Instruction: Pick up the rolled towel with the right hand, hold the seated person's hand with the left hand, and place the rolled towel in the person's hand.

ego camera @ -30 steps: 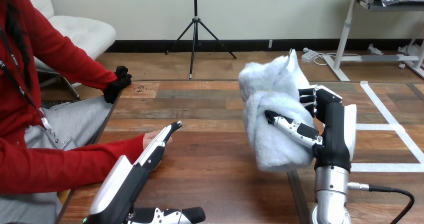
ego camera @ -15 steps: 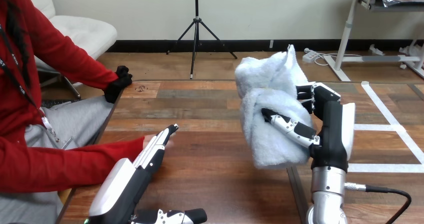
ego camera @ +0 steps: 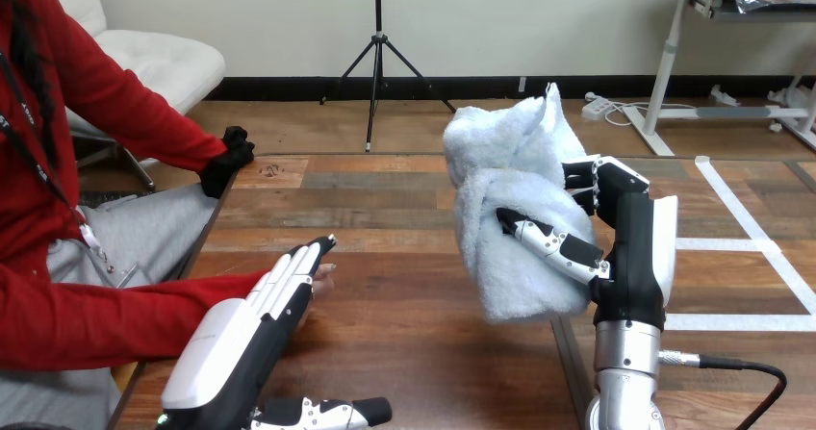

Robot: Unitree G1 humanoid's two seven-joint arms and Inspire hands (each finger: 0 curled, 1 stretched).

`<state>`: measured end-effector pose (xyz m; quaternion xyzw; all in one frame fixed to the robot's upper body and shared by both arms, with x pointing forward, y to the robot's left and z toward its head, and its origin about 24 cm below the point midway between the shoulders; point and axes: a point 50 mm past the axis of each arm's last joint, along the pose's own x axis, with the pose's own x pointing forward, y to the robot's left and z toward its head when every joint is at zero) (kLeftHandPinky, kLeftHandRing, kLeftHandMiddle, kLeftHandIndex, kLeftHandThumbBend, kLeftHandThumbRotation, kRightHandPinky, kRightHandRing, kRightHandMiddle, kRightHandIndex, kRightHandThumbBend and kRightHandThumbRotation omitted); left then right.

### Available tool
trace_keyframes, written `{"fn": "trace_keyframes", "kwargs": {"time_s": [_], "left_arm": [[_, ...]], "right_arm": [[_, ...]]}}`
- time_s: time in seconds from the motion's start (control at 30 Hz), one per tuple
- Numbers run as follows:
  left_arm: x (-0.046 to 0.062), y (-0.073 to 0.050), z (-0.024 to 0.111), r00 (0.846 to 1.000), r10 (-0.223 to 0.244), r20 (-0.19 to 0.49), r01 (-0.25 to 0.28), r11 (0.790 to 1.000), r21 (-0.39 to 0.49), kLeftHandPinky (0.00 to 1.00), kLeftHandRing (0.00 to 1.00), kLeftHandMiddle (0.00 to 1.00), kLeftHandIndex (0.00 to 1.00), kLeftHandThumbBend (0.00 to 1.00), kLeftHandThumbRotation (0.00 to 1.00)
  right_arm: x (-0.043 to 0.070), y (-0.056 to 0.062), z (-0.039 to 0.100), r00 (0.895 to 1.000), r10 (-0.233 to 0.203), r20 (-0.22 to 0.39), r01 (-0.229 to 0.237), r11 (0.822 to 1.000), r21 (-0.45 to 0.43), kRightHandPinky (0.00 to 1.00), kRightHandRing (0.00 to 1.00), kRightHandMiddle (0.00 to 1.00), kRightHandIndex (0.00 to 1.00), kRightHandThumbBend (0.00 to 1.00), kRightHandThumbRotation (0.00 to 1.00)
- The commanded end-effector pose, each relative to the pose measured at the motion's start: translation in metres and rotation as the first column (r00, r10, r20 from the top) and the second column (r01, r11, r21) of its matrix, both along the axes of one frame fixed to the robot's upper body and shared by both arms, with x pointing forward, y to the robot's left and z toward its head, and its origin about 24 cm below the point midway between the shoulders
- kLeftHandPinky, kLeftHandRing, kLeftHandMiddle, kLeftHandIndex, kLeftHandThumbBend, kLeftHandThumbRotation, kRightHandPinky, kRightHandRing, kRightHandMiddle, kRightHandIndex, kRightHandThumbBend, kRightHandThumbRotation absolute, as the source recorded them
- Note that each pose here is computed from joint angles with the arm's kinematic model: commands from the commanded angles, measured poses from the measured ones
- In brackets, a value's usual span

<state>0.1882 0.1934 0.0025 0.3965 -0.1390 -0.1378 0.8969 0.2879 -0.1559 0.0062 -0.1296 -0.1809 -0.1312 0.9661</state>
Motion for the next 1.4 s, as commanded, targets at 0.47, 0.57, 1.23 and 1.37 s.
{"fn": "trace_keyframes", "kwargs": {"time_s": [0.47,0.57,1.23,1.37], "left_arm": [[0.031,0.013,0.021,0.996,0.010,0.088,-0.027,0.981,0.194,0.95,0.98,1.00,1.00,1.00,0.59],[0.034,0.015,0.024,0.996,0.013,0.092,-0.032,0.977,0.211,0.94,0.98,1.00,1.00,1.00,0.58],[0.053,0.032,0.040,0.998,0.019,0.061,-0.040,0.933,0.357,0.96,0.98,0.99,1.00,1.00,0.53],[0.056,0.036,0.042,0.998,0.017,0.056,-0.037,0.928,0.371,0.96,0.99,1.00,1.00,1.00,0.52]], "right_arm": [[0.010,0.008,0.021,0.993,0.031,0.114,-0.032,0.999,0.000,0.30,0.38,0.45,0.44,0.73,0.00],[0.010,0.008,0.020,0.993,0.033,0.113,-0.033,0.999,0.001,0.30,0.38,0.45,0.44,0.73,0.00],[0.009,0.008,0.019,0.992,0.033,0.118,-0.032,0.999,-0.006,0.29,0.37,0.45,0.44,0.74,0.00],[0.008,0.009,0.020,0.992,0.034,0.122,-0.034,0.999,-0.007,0.29,0.37,0.45,0.44,0.75,0.00]]}}
